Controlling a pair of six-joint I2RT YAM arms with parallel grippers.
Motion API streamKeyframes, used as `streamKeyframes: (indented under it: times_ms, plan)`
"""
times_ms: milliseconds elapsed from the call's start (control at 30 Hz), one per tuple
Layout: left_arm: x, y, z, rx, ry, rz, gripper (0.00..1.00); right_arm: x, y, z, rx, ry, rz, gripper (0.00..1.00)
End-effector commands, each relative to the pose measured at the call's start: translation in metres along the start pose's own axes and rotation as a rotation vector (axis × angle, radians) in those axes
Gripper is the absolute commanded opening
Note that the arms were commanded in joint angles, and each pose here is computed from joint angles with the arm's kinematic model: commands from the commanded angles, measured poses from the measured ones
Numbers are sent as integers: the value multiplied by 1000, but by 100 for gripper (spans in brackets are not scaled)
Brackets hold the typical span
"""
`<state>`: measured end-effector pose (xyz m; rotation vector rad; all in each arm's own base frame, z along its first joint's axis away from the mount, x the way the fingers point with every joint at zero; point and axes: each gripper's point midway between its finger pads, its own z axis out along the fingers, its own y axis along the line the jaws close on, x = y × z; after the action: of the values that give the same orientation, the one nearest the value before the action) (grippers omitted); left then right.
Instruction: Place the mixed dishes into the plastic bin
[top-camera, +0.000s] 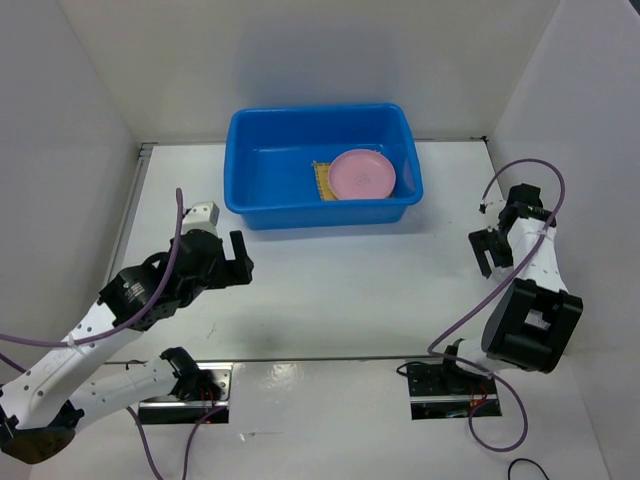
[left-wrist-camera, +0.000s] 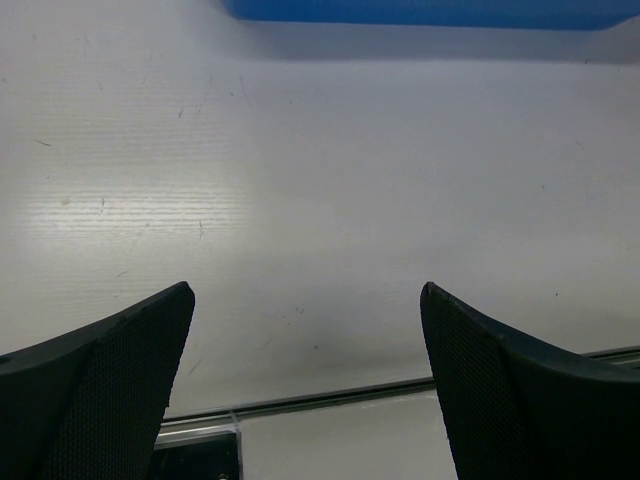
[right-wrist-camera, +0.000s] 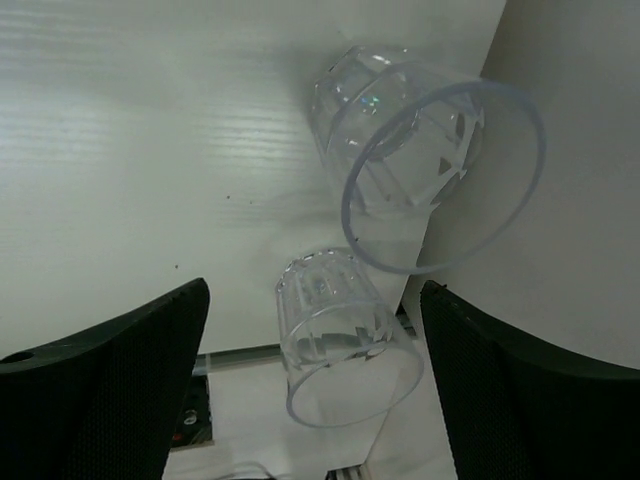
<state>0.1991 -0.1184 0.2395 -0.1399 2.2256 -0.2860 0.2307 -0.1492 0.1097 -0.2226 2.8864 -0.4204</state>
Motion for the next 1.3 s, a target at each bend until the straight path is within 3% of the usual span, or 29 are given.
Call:
streamKeyframes:
  times_ms: [0, 167, 233, 267, 300, 433, 600, 633, 733, 767, 800, 833, 867, 900, 967, 1100, 1200, 1267]
  plan:
    - [-6, -2, -1, 22, -29, 2, 100, -16, -17, 17, 48, -46, -8, 89]
    - [-6, -2, -1, 22, -29, 2, 100, -19, -11, 43, 5, 0, -18, 78]
    - [-6, -2, -1, 22, -29, 2, 100, -26, -7, 46, -35, -15, -30, 52]
    - [-6, -2, -1, 22, -29, 2, 100, -28, -5, 46, -55, -17, -31, 32]
    - [-6, -2, -1, 22, -29, 2, 100, -31, -6, 44, -70, -34, -20, 0]
    - [-7, -1, 0, 15, -34, 1, 100, -55, -22, -17, -5, -210, 28, 0]
    - [-9, -1, -5, 27, -49, -17, 100, -115, -40, -175, 79, -566, -52, 0]
    - [-6, 0, -3, 22, -43, -13, 100, -142, -25, -230, 59, -721, -138, 0]
    - [-6, 1, -1, 10, -42, -9, 100, -172, 21, -287, -33, -855, -278, 0]
    - [-6, 1, -1, 10, -42, -9, 100, -187, 52, -334, -63, -989, -353, 0]
    - [-6, 4, -1, -4, -42, -16, 100, -201, 73, -338, -125, -996, -368, 0]
    - [-8, 6, -3, -6, -54, -20, 100, -207, 104, -369, -189, -1080, -437, 0]
    - [-8, 5, -3, -5, -55, -30, 100, -214, 121, -376, -231, -1099, -466, 0]
    - [-10, 7, -5, -7, -68, -35, 100, -234, 144, -352, -277, -1023, -508, 0]
    - [-11, 9, -11, 3, -79, -53, 100, -251, 178, -370, -290, -1060, -557, 0]
    - [-21, 15, -27, 31, -145, -100, 100, -283, 257, -337, -312, -987, -683, 0]
    - [-25, 21, -32, 22, -176, -138, 100, -312, 321, -282, -365, -901, -756, 0]
    - [-25, 21, -33, 23, -176, -148, 100, -324, 341, -264, -371, -892, -767, 0]
